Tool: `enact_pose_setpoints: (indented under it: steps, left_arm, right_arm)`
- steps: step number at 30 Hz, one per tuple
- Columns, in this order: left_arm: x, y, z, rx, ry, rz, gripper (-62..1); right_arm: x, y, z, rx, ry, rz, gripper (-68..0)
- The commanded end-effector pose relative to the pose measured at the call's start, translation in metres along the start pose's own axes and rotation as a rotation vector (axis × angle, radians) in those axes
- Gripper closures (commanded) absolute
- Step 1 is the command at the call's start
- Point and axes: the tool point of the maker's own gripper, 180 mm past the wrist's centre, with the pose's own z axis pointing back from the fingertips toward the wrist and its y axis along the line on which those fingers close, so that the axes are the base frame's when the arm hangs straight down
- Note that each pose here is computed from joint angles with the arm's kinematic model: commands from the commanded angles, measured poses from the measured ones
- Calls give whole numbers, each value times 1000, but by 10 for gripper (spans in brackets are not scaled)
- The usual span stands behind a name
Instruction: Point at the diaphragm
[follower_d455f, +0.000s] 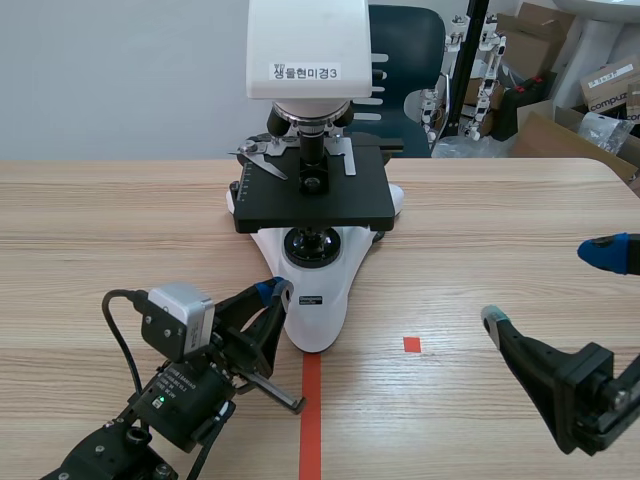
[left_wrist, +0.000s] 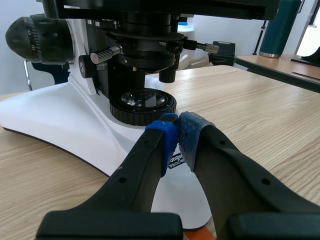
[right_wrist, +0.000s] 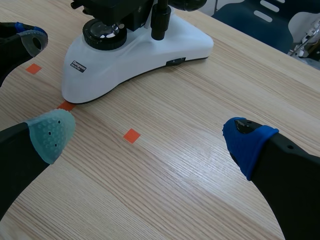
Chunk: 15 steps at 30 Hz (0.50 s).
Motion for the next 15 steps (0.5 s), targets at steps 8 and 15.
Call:
enact_pose_setpoints:
  steps: [8, 15]
  left_arm:
    - [10, 6, -7, 13, -41, -21, -42]
    - [10, 6, -7, 13, -41, -21, -42]
  right_arm:
    - [10, -1, -1, 0, -29, 9, -679]
    - [10, -1, -1, 0, -29, 9, -679]
